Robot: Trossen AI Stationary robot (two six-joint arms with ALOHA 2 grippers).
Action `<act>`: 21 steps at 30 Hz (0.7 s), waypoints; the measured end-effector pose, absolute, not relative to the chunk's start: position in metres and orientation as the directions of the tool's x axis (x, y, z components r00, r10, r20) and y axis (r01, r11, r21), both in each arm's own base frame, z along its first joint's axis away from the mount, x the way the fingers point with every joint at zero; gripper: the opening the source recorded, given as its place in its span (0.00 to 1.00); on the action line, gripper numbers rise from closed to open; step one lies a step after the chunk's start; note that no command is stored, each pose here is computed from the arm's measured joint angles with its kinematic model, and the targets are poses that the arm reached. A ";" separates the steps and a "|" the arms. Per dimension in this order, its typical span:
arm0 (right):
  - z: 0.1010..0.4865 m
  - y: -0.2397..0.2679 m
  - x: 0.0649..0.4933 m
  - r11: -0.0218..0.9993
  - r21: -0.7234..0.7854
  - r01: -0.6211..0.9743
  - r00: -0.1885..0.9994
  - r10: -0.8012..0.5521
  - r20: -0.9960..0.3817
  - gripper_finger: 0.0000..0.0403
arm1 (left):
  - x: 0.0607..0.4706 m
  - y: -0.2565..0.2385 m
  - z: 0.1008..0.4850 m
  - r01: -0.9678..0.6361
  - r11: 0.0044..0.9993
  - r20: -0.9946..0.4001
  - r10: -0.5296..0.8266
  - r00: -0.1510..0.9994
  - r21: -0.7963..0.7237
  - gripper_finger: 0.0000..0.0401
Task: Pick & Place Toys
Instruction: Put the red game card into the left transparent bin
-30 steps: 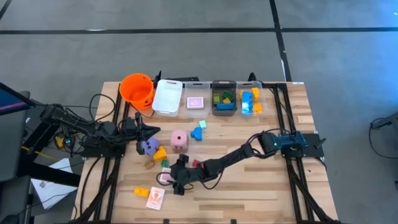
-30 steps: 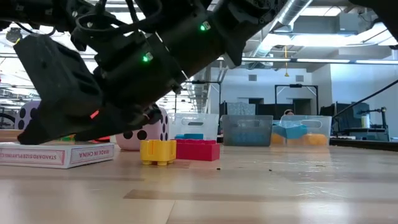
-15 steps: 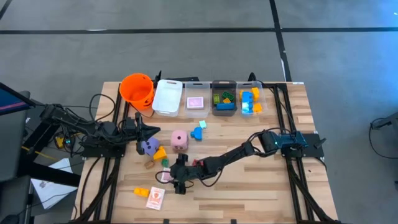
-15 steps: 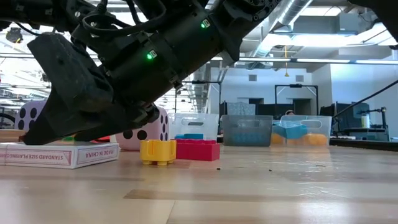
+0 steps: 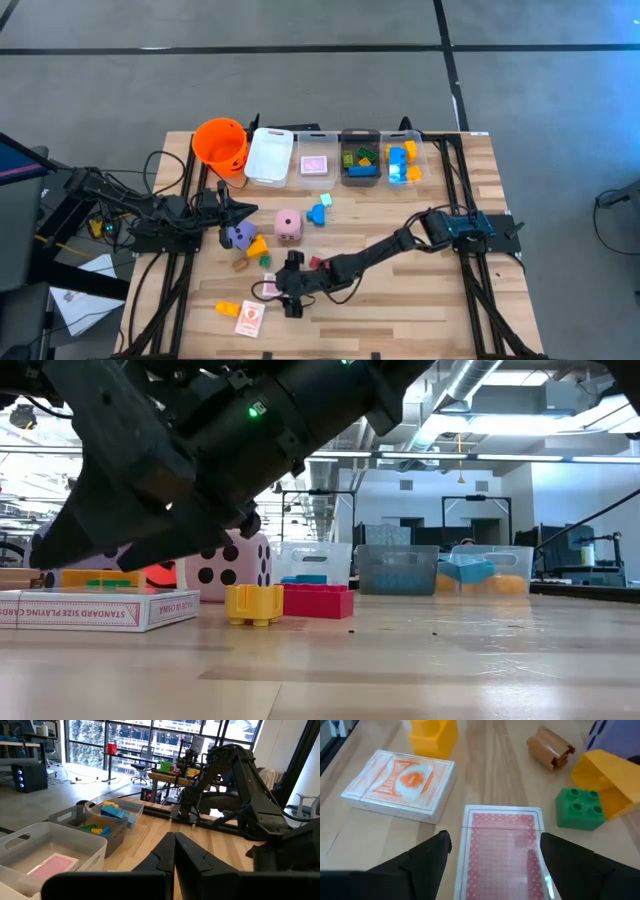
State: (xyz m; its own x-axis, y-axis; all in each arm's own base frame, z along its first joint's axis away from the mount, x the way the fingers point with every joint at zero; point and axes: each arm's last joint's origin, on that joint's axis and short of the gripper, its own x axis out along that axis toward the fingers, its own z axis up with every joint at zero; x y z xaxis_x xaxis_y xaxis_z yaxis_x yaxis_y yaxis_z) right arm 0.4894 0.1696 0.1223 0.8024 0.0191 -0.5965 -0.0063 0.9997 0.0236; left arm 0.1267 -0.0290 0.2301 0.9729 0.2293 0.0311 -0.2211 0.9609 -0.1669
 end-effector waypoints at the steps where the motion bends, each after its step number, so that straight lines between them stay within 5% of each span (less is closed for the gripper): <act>1: 0.122 0.169 0.490 1.000 0.021 -0.007 0.803 0.019 -0.596 0.76 | 0.127 -0.029 0.230 -0.221 0.961 0.031 0.230 0.973 -0.167 0.00; 21: 0.116 0.163 0.483 0.999 -0.007 0.031 0.721 -0.027 -0.692 0.76 | 0.127 -0.029 0.230 -0.221 0.961 0.031 0.229 0.973 -0.167 0.00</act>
State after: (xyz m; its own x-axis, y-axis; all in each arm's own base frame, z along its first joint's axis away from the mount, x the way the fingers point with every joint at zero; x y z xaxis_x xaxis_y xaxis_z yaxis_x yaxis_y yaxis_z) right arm 0.4825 0.1630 0.1158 0.7211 -0.0269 -0.6923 0.0309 0.9995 -0.0067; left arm 0.1267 -0.0290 0.2301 0.9728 0.2294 0.0315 -0.2211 0.9608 -0.1671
